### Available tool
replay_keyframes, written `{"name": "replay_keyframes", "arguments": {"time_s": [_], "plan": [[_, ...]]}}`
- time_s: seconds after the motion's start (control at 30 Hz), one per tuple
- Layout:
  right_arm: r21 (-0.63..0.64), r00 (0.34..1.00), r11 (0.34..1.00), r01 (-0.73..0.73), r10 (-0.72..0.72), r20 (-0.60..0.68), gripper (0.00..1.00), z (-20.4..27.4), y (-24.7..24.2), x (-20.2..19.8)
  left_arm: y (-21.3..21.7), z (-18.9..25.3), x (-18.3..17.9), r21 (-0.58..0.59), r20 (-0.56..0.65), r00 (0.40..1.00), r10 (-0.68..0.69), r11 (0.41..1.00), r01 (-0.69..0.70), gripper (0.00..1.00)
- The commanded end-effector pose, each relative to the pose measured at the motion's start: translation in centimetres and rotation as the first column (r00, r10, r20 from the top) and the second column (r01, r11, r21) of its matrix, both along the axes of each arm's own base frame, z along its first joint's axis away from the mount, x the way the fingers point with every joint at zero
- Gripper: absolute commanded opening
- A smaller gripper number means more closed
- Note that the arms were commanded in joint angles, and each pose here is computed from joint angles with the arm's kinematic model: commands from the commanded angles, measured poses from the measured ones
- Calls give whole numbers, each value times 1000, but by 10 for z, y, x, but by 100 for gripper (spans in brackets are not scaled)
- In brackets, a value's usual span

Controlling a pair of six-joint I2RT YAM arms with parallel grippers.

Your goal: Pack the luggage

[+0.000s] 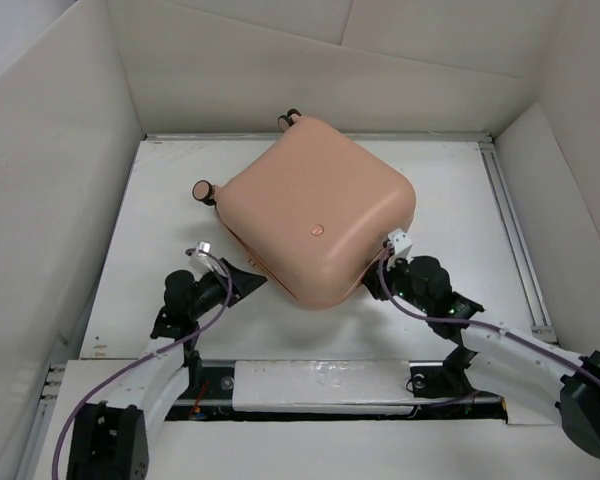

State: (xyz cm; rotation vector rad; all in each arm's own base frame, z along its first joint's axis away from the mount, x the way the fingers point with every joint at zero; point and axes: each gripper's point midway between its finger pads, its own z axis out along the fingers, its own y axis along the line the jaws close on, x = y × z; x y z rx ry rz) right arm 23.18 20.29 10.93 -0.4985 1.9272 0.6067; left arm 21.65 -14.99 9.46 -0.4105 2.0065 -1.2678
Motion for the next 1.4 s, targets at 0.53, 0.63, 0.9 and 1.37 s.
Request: {"name": "replay_keyframes", "arguments": {"time_s": [0.53, 0.63, 0.9, 1.37], "plan": [[153, 989, 981, -115, 99, 110, 0, 43, 31, -25, -92, 21, -19, 7, 99, 981, -165, 986, 165, 49], [124, 984, 976, -177, 173, 40, 0, 38, 46, -54, -105, 27, -14, -9, 113, 977, -179, 983, 181, 49], [8, 900, 912, -409, 405, -158, 0, 36, 89, -153, -125, 36, 4, -61, 119, 982, -150, 986, 158, 48], [44, 875, 878, -476, 478, -72, 0, 92, 164, -194, -133, 41, 15, -143, 97, 992, -86, 985, 99, 48]]}}
